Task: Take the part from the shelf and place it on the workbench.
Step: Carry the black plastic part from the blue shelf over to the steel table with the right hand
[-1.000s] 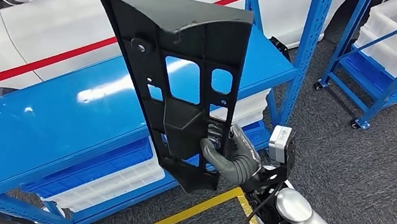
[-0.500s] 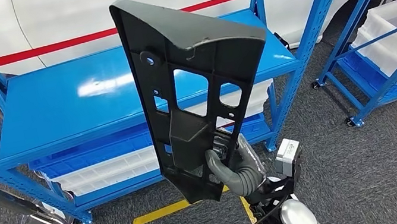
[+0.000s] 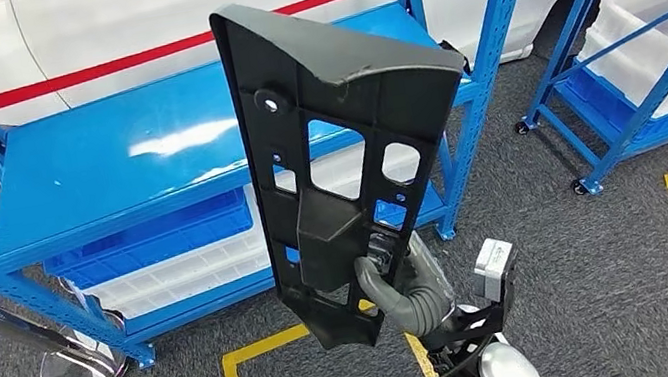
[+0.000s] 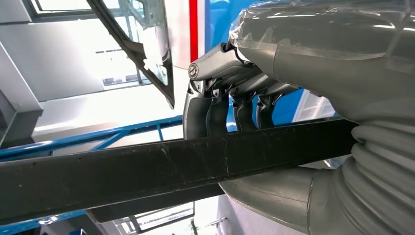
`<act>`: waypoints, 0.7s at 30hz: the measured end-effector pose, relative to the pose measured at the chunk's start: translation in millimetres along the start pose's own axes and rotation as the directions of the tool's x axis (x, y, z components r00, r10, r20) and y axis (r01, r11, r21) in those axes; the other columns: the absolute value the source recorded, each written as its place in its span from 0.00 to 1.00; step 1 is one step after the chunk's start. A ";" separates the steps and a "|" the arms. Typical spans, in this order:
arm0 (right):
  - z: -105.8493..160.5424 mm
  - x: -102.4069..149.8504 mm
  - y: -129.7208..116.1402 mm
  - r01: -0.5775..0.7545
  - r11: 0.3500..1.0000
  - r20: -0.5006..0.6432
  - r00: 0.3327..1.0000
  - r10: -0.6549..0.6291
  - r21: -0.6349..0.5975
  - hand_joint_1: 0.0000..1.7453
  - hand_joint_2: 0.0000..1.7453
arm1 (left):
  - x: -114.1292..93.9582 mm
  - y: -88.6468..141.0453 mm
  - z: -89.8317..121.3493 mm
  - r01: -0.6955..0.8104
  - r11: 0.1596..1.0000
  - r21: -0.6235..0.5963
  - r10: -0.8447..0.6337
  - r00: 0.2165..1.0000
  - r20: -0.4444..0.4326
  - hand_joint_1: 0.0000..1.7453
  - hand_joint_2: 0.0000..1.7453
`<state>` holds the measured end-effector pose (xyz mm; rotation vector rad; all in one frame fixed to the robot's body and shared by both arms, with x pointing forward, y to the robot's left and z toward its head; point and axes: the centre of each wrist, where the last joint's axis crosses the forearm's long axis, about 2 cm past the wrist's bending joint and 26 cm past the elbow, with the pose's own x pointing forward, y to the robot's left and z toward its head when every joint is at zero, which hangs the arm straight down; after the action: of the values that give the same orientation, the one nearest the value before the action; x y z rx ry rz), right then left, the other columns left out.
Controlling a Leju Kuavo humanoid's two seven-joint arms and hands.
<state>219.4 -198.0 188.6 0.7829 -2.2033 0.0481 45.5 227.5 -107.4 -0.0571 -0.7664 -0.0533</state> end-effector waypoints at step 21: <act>14.8 2.4 -4.3 -0.027 0.997 -0.004 1.000 0.027 -0.065 1.00 1.00 | -0.1 2.6 -0.2 0.013 1.000 -0.009 -0.013 1.000 0.003 0.00 1.00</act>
<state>210.6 -206.8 179.1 0.7162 -2.2010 -0.0090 45.7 230.1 -107.7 -0.0606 -0.7691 -0.0692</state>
